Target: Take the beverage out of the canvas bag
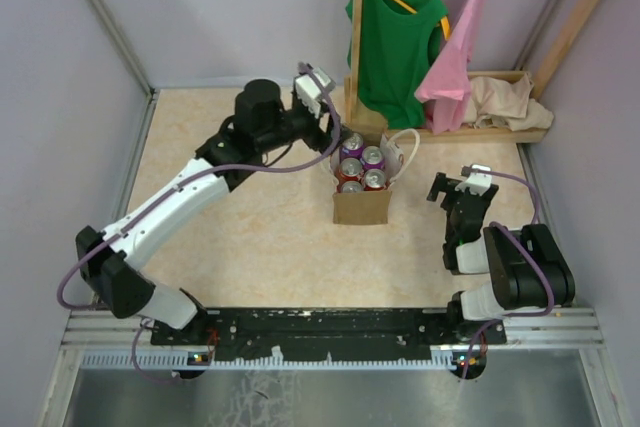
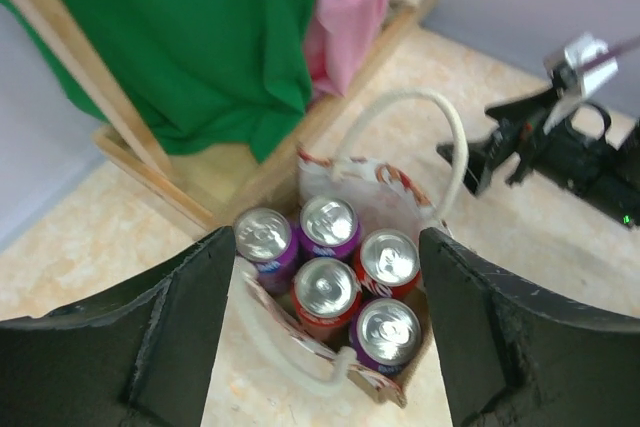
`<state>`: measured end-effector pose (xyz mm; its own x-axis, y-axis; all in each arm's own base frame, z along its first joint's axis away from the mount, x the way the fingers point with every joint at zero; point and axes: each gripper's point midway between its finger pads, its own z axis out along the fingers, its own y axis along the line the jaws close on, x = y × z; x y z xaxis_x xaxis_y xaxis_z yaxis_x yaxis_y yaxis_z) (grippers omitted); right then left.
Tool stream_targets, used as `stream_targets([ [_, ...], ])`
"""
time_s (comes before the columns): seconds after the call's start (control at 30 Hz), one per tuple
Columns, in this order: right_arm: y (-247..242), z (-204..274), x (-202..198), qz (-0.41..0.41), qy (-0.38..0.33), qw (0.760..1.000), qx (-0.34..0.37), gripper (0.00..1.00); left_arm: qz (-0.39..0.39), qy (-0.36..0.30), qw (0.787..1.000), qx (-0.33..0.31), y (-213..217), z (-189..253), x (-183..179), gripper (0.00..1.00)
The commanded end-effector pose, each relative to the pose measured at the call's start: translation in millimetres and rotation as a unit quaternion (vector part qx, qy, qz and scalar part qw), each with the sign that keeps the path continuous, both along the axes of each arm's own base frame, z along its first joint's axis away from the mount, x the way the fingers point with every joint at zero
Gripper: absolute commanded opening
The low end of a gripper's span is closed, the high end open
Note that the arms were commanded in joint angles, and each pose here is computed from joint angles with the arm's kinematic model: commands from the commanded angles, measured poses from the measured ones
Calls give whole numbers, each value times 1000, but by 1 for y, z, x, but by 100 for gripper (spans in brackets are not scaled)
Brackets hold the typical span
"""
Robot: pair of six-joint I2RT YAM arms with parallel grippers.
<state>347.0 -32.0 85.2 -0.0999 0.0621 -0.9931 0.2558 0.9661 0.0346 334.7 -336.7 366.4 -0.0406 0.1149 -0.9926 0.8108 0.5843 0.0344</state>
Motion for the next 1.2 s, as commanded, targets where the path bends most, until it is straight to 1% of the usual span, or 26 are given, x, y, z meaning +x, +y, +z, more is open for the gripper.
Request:
stream_targets([
  [0.0, -2, 23, 10, -6, -41, 999, -3, 99, -27, 41, 995, 84, -30, -58, -13, 81],
  [0.1, -2, 23, 10, -6, -41, 999, -3, 99, -18, 57, 991, 120, -44, -87, -10, 80],
  [0.2, -2, 23, 10, -5, -41, 999, -3, 99, -17, 67, 989, 132, -53, -102, -9, 80],
  [0.4, -2, 23, 10, -6, -41, 999, -3, 99, 6, 90, 982, 165, -59, -129, -8, 85],
  [0.53, -2, 23, 10, -6, -41, 999, -3, 99, 32, 103, 975, 195, -55, -152, -10, 88],
  [0.63, -2, 23, 10, -6, -41, 999, -3, 99, 62, 113, 969, 212, -48, -169, -5, 88],
  [0.77, -2, 23, 10, -5, -41, 999, -3, 99, 99, 115, 961, 232, -38, -180, 1, 88],
  [0.87, -2, 23, 10, -6, -41, 999, -3, 99, 111, 119, 955, 250, -31, -190, -1, 88],
  [0.93, -2, 23, 10, -6, -41, 999, -3, 99, 114, 124, 951, 258, -27, -197, -3, 86],
  [1.03, -2, 23, 10, -6, -41, 999, -3, 99, 109, 139, 949, 260, -26, -206, -11, 73],
  [1.07, -2, 23, 10, -6, -41, 999, -3, 99, 105, 146, 949, 259, -28, -207, -15, 71],
  [1.13, -2, 23, 10, -5, -41, 999, -3, 99, 96, 153, 949, 257, -32, -207, -24, 71],
  [1.17, -2, 23, 10, -6, -41, 999, -3, 99, 93, 154, 950, 257, -34, -205, -28, 75],
])
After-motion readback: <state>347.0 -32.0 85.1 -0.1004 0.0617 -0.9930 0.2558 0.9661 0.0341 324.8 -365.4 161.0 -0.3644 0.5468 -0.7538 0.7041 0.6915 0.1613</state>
